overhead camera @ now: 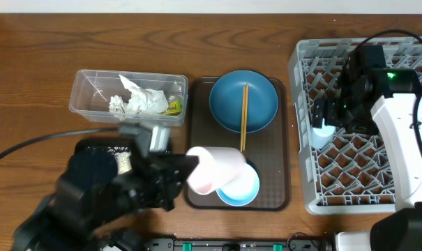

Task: Sort waste into correct bins and load items into the dishwasher rack
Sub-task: 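Lift the pink cup and carry it toward the right gripper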

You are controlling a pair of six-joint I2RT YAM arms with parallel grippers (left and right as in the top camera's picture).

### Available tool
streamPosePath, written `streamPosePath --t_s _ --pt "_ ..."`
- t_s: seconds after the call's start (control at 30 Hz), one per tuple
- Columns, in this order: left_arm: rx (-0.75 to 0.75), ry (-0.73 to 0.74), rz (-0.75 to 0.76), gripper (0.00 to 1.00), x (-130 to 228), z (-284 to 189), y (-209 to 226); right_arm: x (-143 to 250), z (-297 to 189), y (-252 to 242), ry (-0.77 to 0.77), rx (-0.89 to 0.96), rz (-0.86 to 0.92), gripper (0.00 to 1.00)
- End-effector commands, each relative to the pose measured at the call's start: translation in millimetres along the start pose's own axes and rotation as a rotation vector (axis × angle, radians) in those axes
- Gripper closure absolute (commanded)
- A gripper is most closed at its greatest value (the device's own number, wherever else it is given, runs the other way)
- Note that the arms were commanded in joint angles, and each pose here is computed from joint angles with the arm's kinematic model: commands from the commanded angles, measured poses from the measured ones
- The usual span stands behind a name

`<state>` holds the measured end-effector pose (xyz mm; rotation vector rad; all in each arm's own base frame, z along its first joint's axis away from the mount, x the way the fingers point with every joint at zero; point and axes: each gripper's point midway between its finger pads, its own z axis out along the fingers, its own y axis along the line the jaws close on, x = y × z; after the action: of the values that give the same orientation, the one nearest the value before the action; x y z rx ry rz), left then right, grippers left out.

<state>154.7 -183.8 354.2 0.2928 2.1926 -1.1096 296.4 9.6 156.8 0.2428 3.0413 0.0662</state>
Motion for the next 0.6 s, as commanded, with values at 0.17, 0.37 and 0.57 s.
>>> streamPosePath --t_s 0.17,0.37,0.57 --pt "0.339 0.253 -0.047 0.93 0.0 54.6 -42.2 26.2 -26.9 44.4 0.043 -0.288 -0.269 0.01" --pt "0.509 0.360 -0.161 0.93 -22.6 84.4 -22.8 36.8 -50.9 53.1 -0.020 -0.386 -0.341 0.01" --pt "0.619 0.327 -0.264 0.93 -62.4 83.3 26.8 61.5 -114.0 83.0 -0.215 -0.727 -0.524 0.01"
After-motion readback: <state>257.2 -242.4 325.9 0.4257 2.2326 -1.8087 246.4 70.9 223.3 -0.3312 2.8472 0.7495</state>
